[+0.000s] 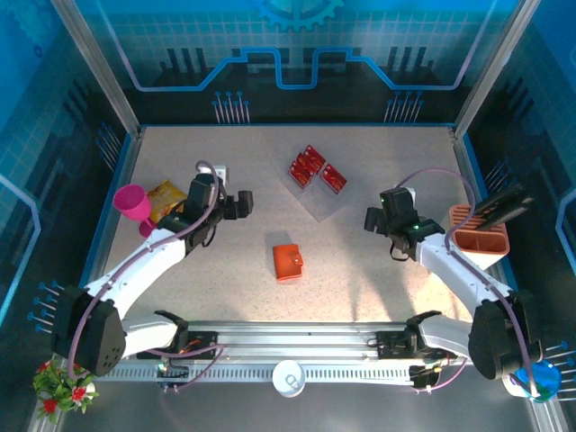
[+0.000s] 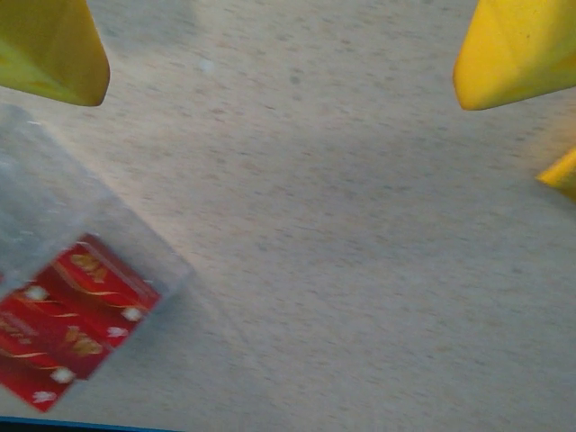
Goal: Put the credit cards into the card holder
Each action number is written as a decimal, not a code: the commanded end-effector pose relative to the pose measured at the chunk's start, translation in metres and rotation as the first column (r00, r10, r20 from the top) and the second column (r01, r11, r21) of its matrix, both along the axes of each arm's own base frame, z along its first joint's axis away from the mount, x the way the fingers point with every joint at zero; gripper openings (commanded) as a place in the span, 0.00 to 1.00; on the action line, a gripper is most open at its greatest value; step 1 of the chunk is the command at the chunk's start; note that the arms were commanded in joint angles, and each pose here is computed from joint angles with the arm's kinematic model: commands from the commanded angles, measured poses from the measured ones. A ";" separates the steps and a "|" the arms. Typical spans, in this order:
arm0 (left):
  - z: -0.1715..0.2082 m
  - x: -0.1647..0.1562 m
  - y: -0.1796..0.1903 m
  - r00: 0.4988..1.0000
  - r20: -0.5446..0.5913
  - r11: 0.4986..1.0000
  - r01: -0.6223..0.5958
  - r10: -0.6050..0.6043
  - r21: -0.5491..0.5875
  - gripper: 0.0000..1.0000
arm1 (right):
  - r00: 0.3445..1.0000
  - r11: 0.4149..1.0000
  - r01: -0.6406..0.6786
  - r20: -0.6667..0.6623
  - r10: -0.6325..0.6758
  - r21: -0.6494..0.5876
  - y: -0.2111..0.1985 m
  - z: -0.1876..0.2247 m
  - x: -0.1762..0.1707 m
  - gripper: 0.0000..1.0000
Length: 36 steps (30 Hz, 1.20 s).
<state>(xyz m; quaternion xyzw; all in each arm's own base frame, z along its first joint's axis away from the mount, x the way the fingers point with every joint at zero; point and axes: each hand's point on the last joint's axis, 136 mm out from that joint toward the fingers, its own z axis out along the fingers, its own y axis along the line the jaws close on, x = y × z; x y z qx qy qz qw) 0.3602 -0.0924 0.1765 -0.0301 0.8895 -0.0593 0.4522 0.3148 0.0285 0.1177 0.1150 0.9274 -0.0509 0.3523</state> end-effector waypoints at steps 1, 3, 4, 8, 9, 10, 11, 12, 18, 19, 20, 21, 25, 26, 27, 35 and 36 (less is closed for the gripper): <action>0.025 0.013 0.051 0.975 0.168 0.981 -0.166 0.148 0.099 0.99 | 0.996 0.996 -0.002 0.089 0.009 -0.085 -0.022 0.016 0.020 1.00; 0.022 0.013 0.072 0.960 0.204 0.973 -0.213 0.192 0.085 0.99 | 0.995 0.995 0.010 0.099 -0.001 -0.095 -0.032 0.012 0.024 1.00; 0.017 0.013 0.080 0.954 0.219 0.971 -0.227 0.205 0.081 0.99 | 0.995 0.995 0.016 0.097 -0.006 -0.100 -0.037 0.008 0.025 1.00; -0.011 0.014 0.095 0.953 0.207 0.966 -0.244 0.223 0.081 0.99 | 0.993 0.993 -0.006 0.118 0.020 -0.115 -0.043 -0.003 0.036 1.00; -0.019 0.015 0.098 0.952 0.208 0.963 -0.250 0.225 0.104 0.99 | 0.990 0.993 -0.018 0.136 0.034 -0.120 -0.042 -0.004 0.041 1.00; -0.026 0.017 0.101 0.948 0.222 0.959 -0.258 0.228 0.114 0.99 | 0.988 0.992 -0.026 0.151 0.045 -0.123 -0.041 -0.006 0.044 1.00; -0.034 0.018 0.103 0.947 0.225 0.959 -0.260 0.230 0.113 0.99 | 0.984 0.992 -0.033 0.169 0.053 -0.124 -0.040 -0.005 0.048 1.00; -0.043 0.021 0.105 0.949 0.217 0.961 -0.257 0.230 0.105 0.99 | 0.980 0.990 -0.051 0.186 0.074 -0.128 -0.037 -0.006 0.053 1.00; -0.065 0.041 0.101 0.960 0.235 0.976 -0.186 0.155 0.117 0.99 | 0.892 0.972 -0.121 0.408 0.196 -0.203 -0.026 0.002 0.070 1.00; -0.067 0.043 0.102 0.959 0.240 0.978 -0.181 0.152 0.105 0.99 | 0.888 0.971 -0.135 0.410 0.207 -0.197 -0.024 0.002 0.071 1.00; -0.073 0.044 0.102 0.961 0.233 0.981 -0.171 0.146 0.089 0.99 | 0.874 0.970 -0.138 0.436 0.214 -0.201 -0.024 0.004 0.074 1.00; -0.075 0.045 0.101 0.960 0.250 0.986 -0.150 0.129 0.067 0.99 | 0.865 0.965 -0.163 0.441 0.240 -0.207 -0.020 0.004 0.075 1.00; -0.083 0.039 0.089 0.964 0.265 0.999 -0.040 0.034 0.018 0.99 | 0.837 0.958 -0.193 0.473 0.274 -0.213 -0.014 -0.016 0.078 1.00; -0.083 0.038 0.083 0.964 0.267 1.000 -0.006 0.001 0.017 0.99 | 0.826 0.957 -0.181 0.493 0.273 -0.227 -0.015 -0.014 0.081 1.00; -0.084 0.038 0.083 0.963 0.270 1.000 -0.001 -0.003 0.015 0.99 | 0.845 0.959 -0.189 0.463 0.268 -0.210 -0.015 -0.018 0.082 1.00; -0.083 0.039 0.090 0.960 0.277 0.999 -0.033 0.029 0.013 0.99 | 0.845 0.963 -0.202 0.465 0.264 -0.180 -0.018 -0.019 0.083 1.00; -0.083 0.039 0.090 0.960 0.279 0.999 -0.042 0.035 0.019 0.99 | 0.846 0.963 -0.202 0.463 0.264 -0.179 -0.018 -0.019 0.083 1.00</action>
